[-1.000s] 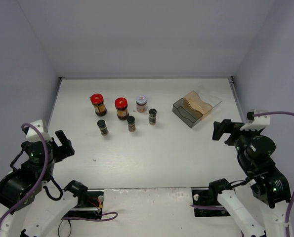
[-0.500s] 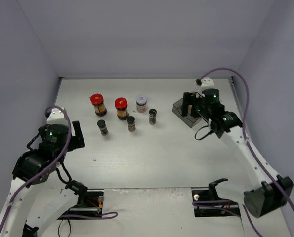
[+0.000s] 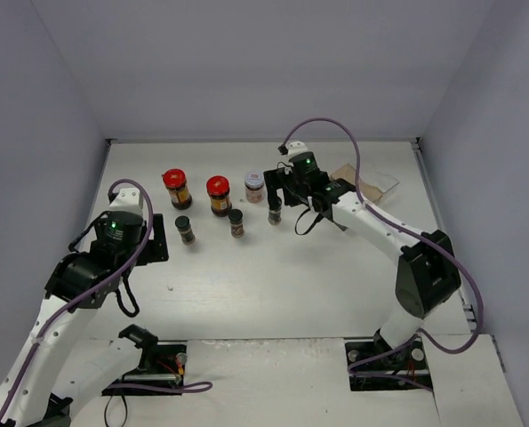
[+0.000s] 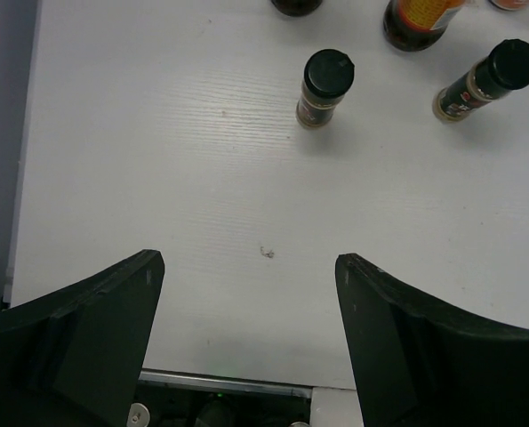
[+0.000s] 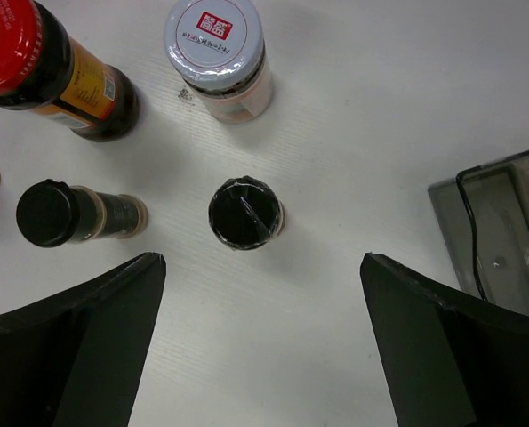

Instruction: Organize the condiment bottles

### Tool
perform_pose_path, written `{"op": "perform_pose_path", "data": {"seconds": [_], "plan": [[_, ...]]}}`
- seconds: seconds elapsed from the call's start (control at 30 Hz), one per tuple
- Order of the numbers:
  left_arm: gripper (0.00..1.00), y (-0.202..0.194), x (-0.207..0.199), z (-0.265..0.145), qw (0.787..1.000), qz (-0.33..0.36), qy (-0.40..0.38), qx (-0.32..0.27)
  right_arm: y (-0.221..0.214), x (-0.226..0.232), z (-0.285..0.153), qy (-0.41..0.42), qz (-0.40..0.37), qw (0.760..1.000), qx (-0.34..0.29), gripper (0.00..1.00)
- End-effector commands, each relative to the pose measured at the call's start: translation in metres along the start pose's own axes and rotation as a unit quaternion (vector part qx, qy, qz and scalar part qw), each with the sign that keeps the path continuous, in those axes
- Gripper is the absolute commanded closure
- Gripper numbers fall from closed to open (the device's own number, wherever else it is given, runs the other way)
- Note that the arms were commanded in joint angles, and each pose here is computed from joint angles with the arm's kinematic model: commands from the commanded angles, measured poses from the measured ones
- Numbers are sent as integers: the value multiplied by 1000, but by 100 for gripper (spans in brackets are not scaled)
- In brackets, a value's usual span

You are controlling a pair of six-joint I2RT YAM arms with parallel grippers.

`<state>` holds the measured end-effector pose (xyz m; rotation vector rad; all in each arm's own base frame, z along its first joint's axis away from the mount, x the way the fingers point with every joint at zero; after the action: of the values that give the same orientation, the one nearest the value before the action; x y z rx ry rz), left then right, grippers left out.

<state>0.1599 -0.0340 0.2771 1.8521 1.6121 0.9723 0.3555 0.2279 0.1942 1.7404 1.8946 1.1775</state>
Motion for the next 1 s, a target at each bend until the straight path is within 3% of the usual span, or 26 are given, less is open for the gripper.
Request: {"op": "perform_pose_path", "data": {"seconds": [0.0,0.37,0.47,0.5,0.53,0.63,0.77,0.97], "plan": [[22,13,-7,-3,999,-25,-25,-30,27,20,7,30,-4,999,-44,4],[22,6,-6,-7,998,-53,-23,-20,7,19,54,38,-28,999,-16,16],[21,5,-5,-7,998,-57,-17,-22,3,16,61,32,-34,999,-13,25],[21,5,-5,-10,998,-59,-22,-23,4,16,63,34,-38,998,-20,44],[21,5,-5,-10,998,-59,-22,-23,4,16,62,35,-40,998,-23,44],[22,2,-3,-11,998,-60,-18,-22,7,13,62,33,-42,998,-27,65],[22,-1,-3,-11,998,-62,-16,-20,28,15,47,31,-51,996,-59,100],[21,-4,-1,-13,998,-63,-13,-18,107,-12,8,5,-31,991,-133,100]]}}
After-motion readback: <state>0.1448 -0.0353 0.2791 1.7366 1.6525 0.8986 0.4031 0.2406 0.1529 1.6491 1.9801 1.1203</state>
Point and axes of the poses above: each gripper's point midway between its finger pads, its own z axis out along the fingers, its own x axis along the line the jaws close on, y = z × x, the point moved 5 cm from there along -z, back along the fingers, and after that the axes turned 14 degrees about z, right-handed, at the moved point
